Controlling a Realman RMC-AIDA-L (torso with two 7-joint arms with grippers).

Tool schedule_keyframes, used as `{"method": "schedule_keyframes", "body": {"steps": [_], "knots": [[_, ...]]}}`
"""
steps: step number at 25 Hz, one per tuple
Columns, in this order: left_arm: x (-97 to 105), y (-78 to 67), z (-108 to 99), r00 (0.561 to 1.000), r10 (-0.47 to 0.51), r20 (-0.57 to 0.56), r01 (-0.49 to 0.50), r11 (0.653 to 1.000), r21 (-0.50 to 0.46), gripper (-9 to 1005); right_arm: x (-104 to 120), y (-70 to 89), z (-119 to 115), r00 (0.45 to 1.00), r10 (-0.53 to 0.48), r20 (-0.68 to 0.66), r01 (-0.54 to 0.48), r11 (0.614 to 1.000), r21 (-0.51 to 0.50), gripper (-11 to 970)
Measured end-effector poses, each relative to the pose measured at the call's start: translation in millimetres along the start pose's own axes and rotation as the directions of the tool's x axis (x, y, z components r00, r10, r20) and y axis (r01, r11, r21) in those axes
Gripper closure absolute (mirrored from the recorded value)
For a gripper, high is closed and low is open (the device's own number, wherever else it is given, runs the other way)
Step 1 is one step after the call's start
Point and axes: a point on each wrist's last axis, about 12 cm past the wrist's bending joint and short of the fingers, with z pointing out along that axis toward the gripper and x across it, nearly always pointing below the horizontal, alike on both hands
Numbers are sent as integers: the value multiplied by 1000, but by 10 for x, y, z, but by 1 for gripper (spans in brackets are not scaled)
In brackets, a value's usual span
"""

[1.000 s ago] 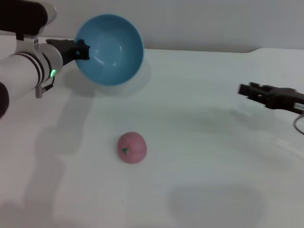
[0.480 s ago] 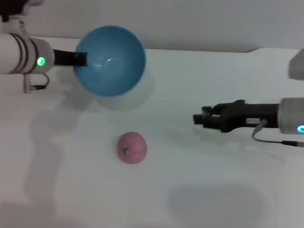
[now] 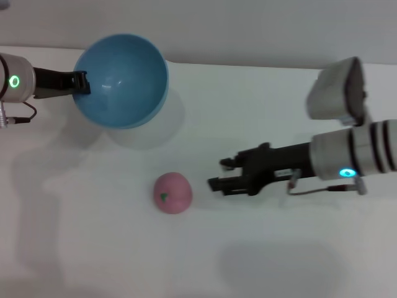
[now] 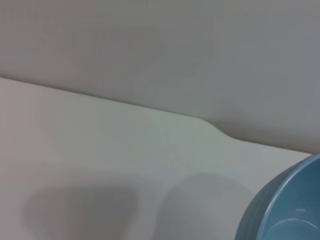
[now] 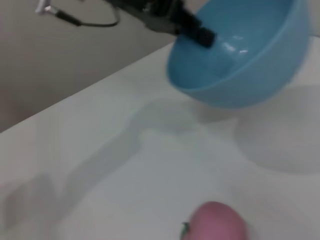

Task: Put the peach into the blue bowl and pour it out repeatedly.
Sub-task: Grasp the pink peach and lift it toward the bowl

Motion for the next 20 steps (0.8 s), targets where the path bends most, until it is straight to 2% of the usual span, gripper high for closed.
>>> {"method": "schedule_keyframes", "body": {"steps": [4,10,17,20], "knots": [[10,3,-18,1000,1,-2,-1,1000,4,996,-64,78,207,1000,-30,2,30,999,25,423],[26,-15,-14,1000,12,-14,-12,1000,9,997,-80,178,488,997,-81,-14,82,989,119,320],[18,-36,-10,1000,21,-14,-21,1000,14,996,-26,357,704,989,-141,-43,146,976,163,321],[14,-40,-10,999,31,-14,-31,999,16,996,11,407,754,991,-123,-42,128,978,166,322]]}}
